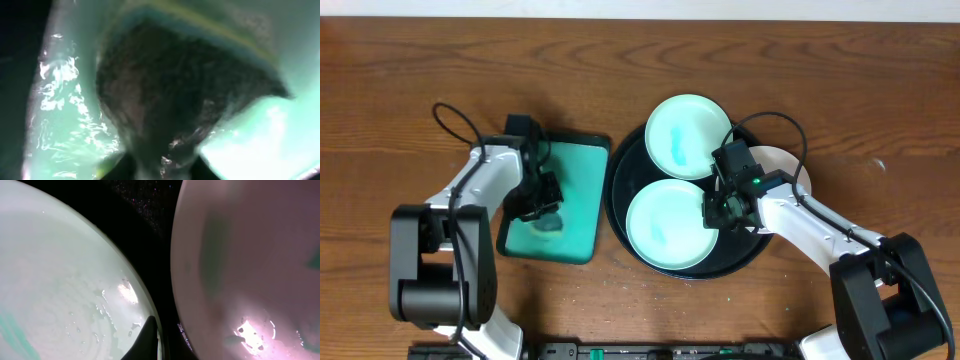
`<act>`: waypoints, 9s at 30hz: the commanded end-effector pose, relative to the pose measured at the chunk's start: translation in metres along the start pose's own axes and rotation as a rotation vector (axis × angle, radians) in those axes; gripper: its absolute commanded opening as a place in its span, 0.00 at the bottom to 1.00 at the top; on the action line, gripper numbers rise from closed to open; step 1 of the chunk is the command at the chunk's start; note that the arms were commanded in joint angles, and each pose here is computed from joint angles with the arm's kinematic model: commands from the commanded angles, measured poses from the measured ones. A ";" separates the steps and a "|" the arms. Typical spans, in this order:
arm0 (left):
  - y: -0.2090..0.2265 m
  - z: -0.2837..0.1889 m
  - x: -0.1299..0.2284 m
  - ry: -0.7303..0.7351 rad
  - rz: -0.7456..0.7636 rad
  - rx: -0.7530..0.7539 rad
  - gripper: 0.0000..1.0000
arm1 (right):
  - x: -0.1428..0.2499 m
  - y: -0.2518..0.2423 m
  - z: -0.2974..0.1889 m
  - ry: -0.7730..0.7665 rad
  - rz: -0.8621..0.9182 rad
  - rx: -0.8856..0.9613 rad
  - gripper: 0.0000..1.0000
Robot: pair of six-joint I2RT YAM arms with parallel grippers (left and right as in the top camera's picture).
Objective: Clean dirty plates on tray and stack at the side
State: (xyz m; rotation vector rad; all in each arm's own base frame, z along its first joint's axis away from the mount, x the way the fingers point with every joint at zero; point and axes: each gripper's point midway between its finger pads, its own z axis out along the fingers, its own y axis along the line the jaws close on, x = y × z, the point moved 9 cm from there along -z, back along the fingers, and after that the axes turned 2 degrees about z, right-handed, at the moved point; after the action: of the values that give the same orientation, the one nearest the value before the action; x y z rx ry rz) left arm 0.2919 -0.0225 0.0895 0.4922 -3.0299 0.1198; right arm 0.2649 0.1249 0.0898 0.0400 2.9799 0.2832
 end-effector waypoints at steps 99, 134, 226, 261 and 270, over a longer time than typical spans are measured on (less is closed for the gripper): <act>-0.231 0.045 0.120 0.356 0.413 0.531 0.07 | -0.001 -0.012 0.012 -0.016 0.028 0.096 0.01; -0.221 0.024 0.082 0.116 0.432 0.421 0.08 | -0.001 -0.012 0.012 -0.013 0.028 0.098 0.01; 0.022 -0.245 0.126 -0.827 -0.067 0.228 0.79 | 0.004 0.256 -0.179 -1.350 -0.841 0.366 0.01; 0.022 -0.245 0.126 -0.827 -0.067 0.228 0.80 | -0.098 -0.064 -0.213 -0.702 0.293 -0.248 0.01; 0.022 -0.245 0.126 -0.827 -0.067 0.228 0.80 | -0.045 -0.262 -0.185 -0.510 0.966 0.142 0.01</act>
State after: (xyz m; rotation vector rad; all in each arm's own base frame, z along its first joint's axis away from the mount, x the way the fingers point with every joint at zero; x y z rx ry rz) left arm 0.1798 -0.0204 0.3365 0.8357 -3.8031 0.3260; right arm 0.2906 -0.1263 0.2509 1.0974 2.2768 0.1767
